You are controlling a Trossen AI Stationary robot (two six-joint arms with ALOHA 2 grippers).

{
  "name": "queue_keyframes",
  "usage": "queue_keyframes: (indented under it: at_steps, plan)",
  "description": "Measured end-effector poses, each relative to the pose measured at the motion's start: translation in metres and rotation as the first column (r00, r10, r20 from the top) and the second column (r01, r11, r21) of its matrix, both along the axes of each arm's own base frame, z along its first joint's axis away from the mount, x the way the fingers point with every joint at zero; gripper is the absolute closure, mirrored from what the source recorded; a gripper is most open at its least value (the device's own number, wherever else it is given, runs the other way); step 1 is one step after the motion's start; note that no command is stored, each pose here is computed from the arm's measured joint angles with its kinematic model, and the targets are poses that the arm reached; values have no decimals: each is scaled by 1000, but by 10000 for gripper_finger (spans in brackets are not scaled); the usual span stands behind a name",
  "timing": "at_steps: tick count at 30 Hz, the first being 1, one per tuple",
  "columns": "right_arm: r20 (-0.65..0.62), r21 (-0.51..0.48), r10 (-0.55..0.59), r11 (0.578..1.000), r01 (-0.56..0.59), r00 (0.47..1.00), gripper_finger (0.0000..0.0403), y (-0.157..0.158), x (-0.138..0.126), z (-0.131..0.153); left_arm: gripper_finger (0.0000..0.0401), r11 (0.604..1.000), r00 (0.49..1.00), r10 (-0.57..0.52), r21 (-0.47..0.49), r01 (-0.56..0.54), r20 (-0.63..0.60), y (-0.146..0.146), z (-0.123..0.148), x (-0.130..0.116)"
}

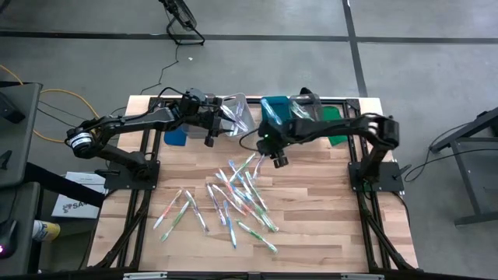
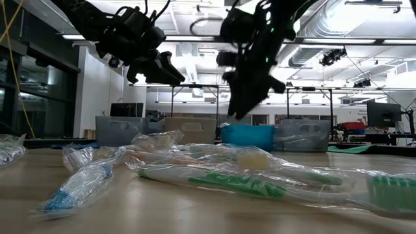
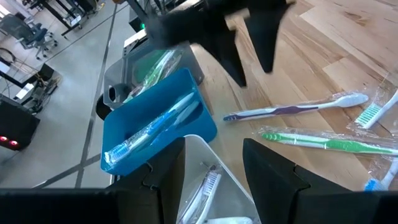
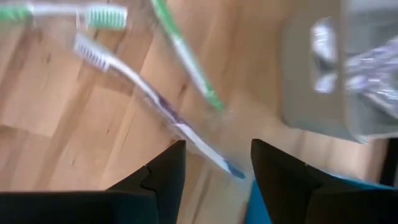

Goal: Pick & Place Toothbrushes
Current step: Put the violet toothbrush into the gray bin

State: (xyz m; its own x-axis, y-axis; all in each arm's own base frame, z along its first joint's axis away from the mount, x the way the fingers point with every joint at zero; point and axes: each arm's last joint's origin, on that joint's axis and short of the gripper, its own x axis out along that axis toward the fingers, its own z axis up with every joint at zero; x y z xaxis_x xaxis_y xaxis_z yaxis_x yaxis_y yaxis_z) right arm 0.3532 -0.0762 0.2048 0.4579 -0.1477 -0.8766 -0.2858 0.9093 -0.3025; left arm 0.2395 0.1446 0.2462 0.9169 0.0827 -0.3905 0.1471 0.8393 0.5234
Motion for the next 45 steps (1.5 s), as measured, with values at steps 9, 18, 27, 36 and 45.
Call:
queue_keyframes:
  at_steps: [9,18,27,36,45]
  plan:
    - [-65,-29,97,995,-99,993,201,2,13,-33,244,1000,1000,-3,7,3,-1,0,0,0]
    - [-56,25,126,992,-125,990,208,3,16,-40,244,1000,1000,-4,9,4,-1,0,0,0]
    - [-123,43,130,991,-125,984,225,7,21,-66,244,1000,1000,-7,8,7,-11,0,-1,0]
    - [-171,108,-3,994,22,985,299,14,16,-66,244,1000,1000,-8,6,8,-19,0,-2,-1]
    - [-190,204,-137,963,176,972,388,26,15,-65,244,1000,1000,-8,5,8,-21,-1,-2,-1]
